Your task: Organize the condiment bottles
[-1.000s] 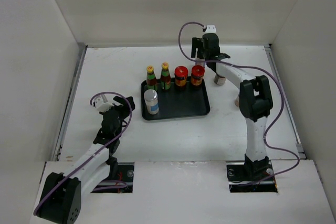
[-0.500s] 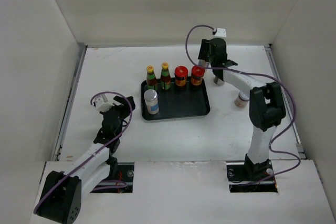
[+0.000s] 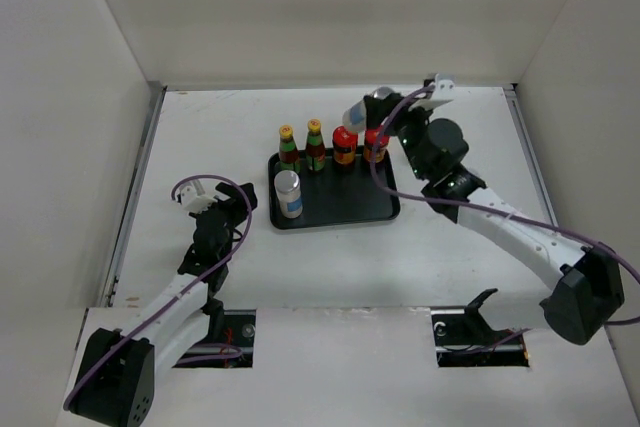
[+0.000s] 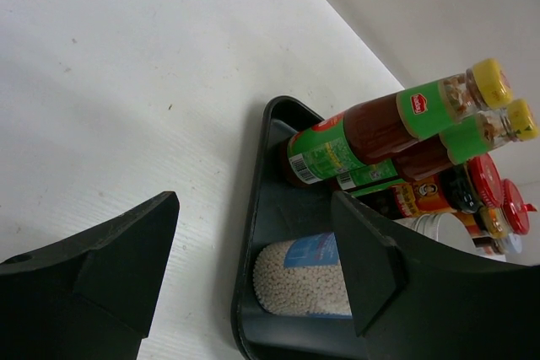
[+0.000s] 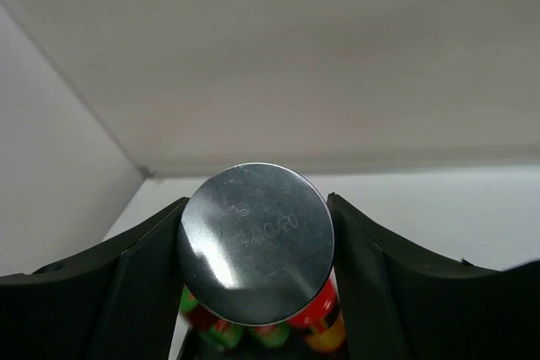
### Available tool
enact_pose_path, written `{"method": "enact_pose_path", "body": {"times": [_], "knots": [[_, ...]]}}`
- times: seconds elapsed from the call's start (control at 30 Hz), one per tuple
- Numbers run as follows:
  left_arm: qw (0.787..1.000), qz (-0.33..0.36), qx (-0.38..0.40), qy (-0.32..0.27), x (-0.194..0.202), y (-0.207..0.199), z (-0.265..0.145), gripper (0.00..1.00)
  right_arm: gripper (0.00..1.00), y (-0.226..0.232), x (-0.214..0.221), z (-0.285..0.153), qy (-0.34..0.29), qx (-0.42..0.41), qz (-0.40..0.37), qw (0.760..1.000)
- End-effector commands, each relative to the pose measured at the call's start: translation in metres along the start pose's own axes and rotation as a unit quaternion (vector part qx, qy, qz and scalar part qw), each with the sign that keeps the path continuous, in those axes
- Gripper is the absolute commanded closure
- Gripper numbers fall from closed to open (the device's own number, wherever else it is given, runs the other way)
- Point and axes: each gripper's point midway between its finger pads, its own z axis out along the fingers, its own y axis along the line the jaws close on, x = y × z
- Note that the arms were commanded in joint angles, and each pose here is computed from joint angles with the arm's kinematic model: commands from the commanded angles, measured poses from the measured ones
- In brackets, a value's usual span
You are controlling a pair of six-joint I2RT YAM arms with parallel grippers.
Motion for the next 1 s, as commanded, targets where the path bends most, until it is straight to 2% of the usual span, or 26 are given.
{"method": "enact_pose_path", "body": {"times": [0.0, 0.23, 0.4, 0.6, 0.8, 0.9, 0.97], "knots": [[1.0, -0.004, 0.016, -0.017, -0.008, -0.01, 0.002, 0.28, 0.47, 0.019, 0.045, -0.017, 0.035, -0.022, 0.022, 0.999], [1.0, -0.006, 0.022, -0.019, -0.01, -0.014, 0.001, 0.28, 0.48, 0.065, 0.135, -0.055, 0.135, -0.076, 0.004, 0.988], [0.999, -0.008, 0.026, -0.023, -0.012, -0.015, -0.002, 0.28, 0.48, 0.08, 0.181, -0.061, 0.177, -0.085, -0.011, 0.98], [0.999, -0.009, 0.031, -0.022, -0.012, -0.017, -0.003, 0.28, 0.48, 0.089, 0.216, -0.06, 0.196, -0.08, -0.038, 0.977], [0.999, -0.011, 0.032, -0.024, -0.014, -0.017, -0.003, 0.28, 0.46, 0.094, 0.23, -0.05, 0.194, -0.073, -0.051, 0.977], [0.999, -0.01, 0.026, -0.023, -0.013, -0.014, -0.002, 0.28, 0.42, 0.097, 0.237, -0.047, 0.197, -0.068, -0.055, 0.976], [0.999, -0.01, 0.027, -0.018, -0.011, -0.014, -0.002, 0.28, 0.3, 0.094, 0.243, -0.046, 0.201, -0.062, -0.061, 0.976]]}}
